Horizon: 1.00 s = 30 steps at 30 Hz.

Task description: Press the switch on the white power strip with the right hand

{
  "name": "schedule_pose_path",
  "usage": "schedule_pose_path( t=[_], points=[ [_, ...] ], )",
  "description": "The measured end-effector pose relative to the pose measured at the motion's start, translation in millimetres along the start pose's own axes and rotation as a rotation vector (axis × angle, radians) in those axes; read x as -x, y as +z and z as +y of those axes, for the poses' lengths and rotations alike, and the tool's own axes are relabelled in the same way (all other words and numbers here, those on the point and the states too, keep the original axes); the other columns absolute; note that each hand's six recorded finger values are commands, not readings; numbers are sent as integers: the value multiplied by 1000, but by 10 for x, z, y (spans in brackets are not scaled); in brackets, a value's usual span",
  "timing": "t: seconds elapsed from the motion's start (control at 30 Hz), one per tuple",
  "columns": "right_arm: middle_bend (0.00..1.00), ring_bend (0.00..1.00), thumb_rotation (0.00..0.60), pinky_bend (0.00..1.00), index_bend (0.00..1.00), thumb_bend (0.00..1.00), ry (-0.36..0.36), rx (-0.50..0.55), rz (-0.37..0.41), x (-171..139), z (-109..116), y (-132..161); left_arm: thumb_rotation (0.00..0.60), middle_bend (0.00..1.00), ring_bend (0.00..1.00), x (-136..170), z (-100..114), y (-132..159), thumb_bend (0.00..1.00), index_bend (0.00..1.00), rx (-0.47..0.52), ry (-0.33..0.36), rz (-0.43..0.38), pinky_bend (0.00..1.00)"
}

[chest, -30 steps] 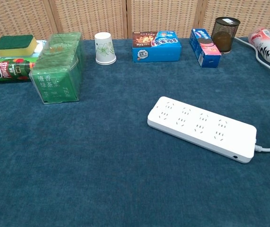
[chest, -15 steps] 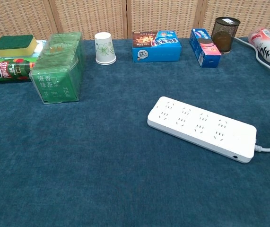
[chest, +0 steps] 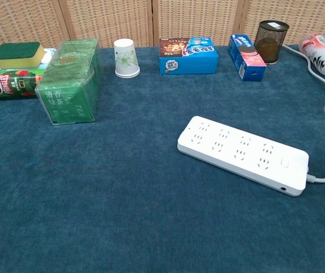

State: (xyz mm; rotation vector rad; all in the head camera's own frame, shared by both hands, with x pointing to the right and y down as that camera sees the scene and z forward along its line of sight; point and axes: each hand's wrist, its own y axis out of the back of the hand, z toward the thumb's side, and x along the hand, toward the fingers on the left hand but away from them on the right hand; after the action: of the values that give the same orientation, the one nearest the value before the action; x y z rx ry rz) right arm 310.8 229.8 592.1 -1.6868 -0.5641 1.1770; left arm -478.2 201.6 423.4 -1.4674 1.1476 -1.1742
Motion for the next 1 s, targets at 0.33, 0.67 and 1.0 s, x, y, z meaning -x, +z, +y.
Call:
schedule_pose_path(
  t=[0.33, 0.67, 1.0],
  points=[
    [1000, 1000, 600, 1000, 283, 679, 63, -35, 52, 66, -152, 177, 600, 0, 0, 2, -32, -20, 46, 0, 2, -8, 10, 78],
    [1000, 1000, 600, 1000, 283, 680, 117, -89, 105, 179, -351, 360, 600, 0, 0, 1, -79, -6, 46, 0, -6, -23, 8, 77],
    [1000, 1000, 600, 1000, 283, 679, 149, -116, 114, 324, -446, 451, 600, 0, 0, 1, -124, 8, 46, 0, -8, -39, 2, 77]
  ],
)
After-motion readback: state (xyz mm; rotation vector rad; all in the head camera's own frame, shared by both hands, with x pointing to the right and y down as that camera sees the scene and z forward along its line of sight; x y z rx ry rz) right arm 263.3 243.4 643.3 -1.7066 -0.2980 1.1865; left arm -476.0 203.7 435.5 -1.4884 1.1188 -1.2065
